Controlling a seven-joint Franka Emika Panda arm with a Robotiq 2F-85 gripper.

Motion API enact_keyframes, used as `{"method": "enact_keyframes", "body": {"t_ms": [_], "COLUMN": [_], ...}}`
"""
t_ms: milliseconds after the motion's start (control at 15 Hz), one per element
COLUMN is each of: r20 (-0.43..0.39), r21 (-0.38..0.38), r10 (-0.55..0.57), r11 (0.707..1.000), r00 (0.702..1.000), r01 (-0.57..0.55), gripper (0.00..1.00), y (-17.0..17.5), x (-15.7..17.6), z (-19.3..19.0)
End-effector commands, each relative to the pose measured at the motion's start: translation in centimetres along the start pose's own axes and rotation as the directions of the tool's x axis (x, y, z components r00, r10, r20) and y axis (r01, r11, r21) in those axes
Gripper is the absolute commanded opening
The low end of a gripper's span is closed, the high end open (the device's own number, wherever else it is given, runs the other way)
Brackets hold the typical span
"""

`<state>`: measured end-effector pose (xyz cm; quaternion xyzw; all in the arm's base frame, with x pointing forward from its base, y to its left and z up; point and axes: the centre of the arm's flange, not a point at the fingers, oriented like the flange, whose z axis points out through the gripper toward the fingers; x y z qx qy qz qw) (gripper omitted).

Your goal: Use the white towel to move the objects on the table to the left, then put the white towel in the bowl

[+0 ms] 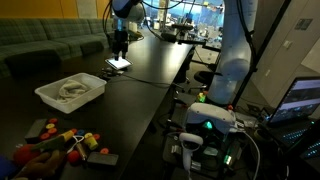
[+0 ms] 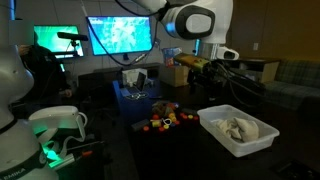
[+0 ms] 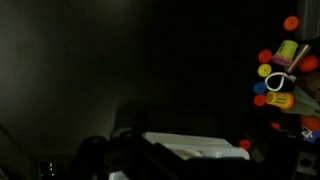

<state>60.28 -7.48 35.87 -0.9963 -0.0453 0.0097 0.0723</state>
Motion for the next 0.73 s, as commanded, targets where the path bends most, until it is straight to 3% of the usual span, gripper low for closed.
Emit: {"method": "enact_keyframes", "body": {"t_ms": [0, 267, 333, 467, 667], "r20": [-0.061, -0.103, -0.049, -0.039, -0.043], "r21": [0.014, 0.040, 0.026, 0.031, 0.029], "r10": [-0.042, -0.058, -0.037, -0.029, -0.039], "r11": [0.999, 0.997, 0.999, 0.999, 0.999], "r00": [0.997, 0.993, 0.998, 0.999, 0.998], "r01": [0.043, 0.062, 0.039, 0.031, 0.041], "gripper": [1.00, 1.00, 1.00, 1.00, 1.00], "y": [1.6, 5.2, 4.7, 5.4, 4.9], "x": [-8.5, -13.4, -9.0, -10.3, -9.5], "z": [2.5, 5.1, 5.0, 5.7, 5.6]}}
